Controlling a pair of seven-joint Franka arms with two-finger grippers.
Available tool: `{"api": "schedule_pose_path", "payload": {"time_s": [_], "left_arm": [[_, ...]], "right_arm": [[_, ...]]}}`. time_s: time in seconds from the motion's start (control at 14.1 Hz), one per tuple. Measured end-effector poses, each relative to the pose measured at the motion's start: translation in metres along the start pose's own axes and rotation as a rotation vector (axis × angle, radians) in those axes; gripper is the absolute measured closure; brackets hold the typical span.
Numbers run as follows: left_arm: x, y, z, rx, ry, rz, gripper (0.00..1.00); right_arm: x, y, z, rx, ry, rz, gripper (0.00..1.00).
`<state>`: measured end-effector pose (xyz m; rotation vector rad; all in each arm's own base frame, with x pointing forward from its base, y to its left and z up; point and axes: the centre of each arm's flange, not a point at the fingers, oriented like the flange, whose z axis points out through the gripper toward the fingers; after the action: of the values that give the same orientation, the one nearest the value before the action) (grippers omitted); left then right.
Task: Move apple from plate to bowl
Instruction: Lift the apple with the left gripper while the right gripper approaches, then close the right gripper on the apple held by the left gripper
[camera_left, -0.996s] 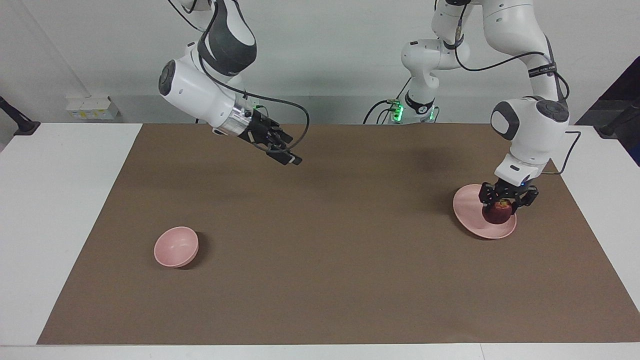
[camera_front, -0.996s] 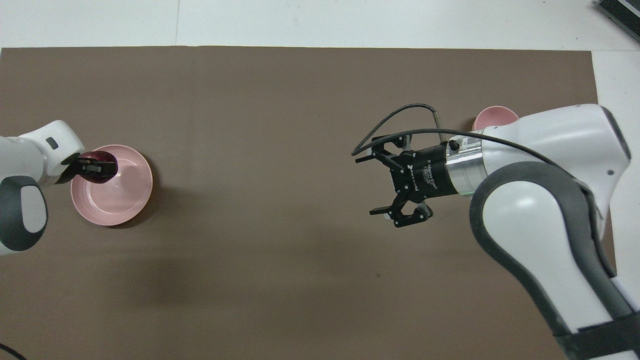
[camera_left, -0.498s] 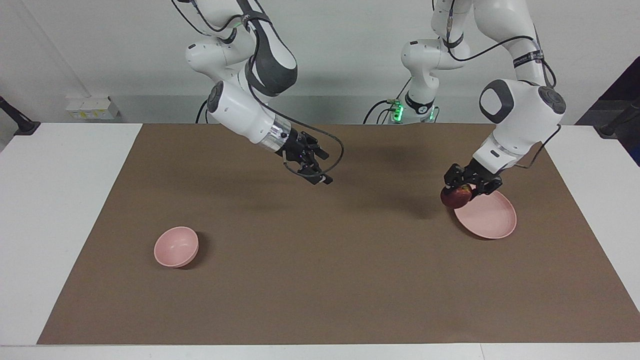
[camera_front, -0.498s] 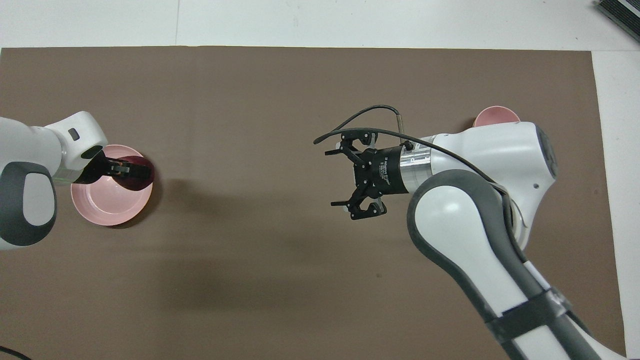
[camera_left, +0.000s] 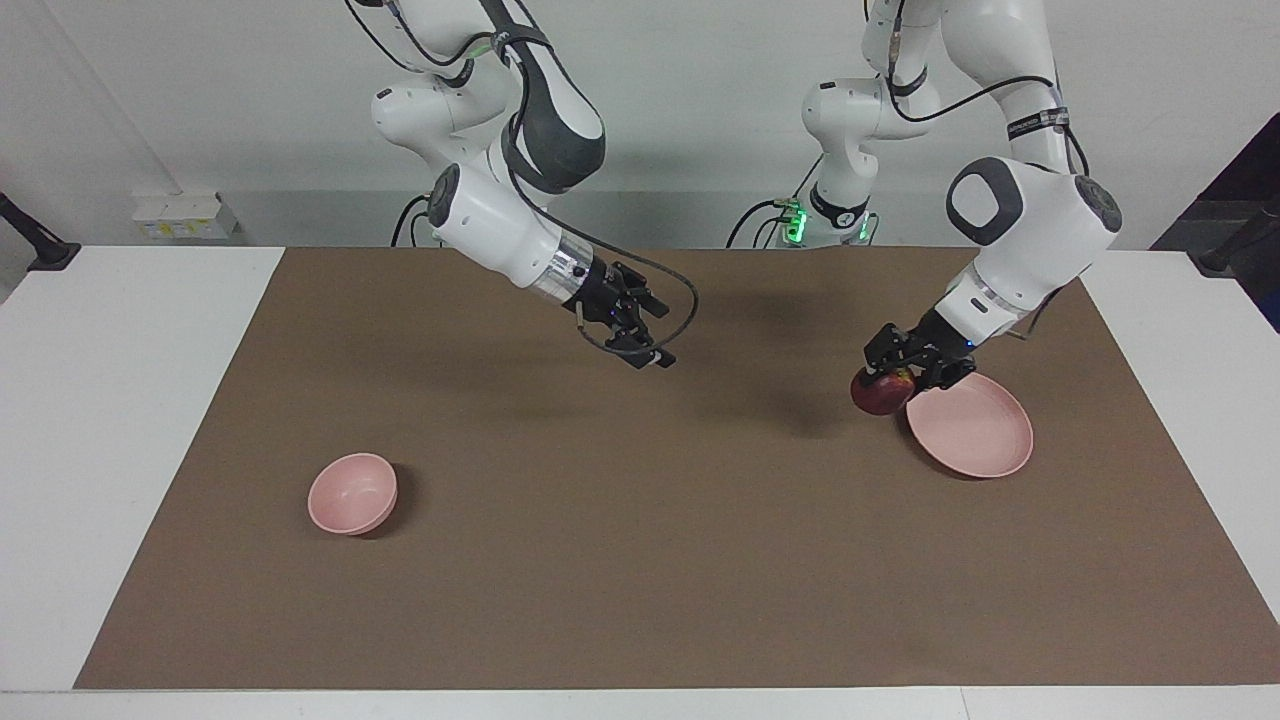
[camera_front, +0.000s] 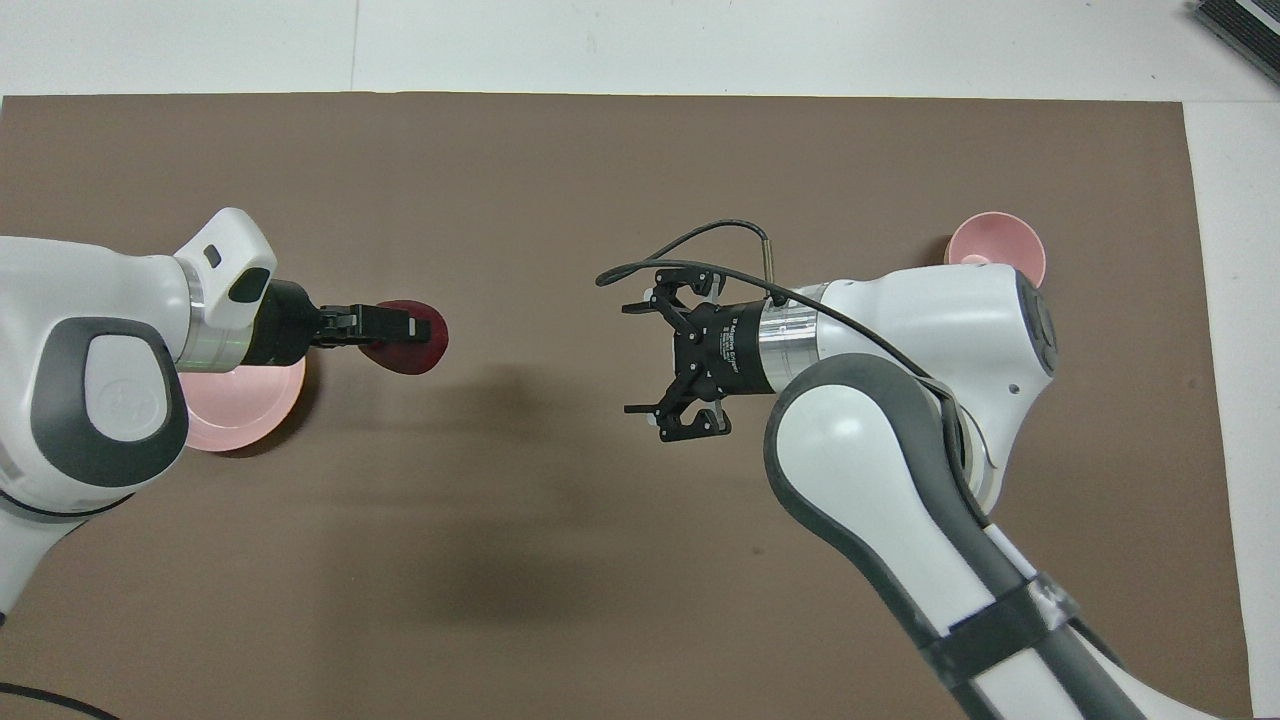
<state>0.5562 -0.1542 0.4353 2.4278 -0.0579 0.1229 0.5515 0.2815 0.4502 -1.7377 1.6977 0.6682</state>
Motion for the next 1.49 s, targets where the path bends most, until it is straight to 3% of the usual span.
{"api": "schedule_pose_path", "payload": {"time_s": [0.28, 0.43, 1.0, 1.49], "left_arm": [[-0.01, 0.047, 0.032, -0.09, 0.136, -0.04, 0.23], [-0.019, 0.068, 0.048, -0.112, 0.166, -0.045, 0.23], [-0.045, 0.091, 0.066, -0.144, 0.064, -0.012, 0.23], [-0.052, 0.095, 0.067, -0.143, 0.057, -0.005, 0.23]], "right_arm": [[0.0, 0.002, 0.011, 0.001, 0.009, 0.04, 0.0], [0.0, 0.002, 0.022, 0.027, 0.023, 0.086, 0.0], [0.003, 0.005, 0.048, 0.044, 0.052, 0.076, 0.0], [0.003, 0.007, 0.05, 0.024, 0.022, -0.003, 0.0]]}}
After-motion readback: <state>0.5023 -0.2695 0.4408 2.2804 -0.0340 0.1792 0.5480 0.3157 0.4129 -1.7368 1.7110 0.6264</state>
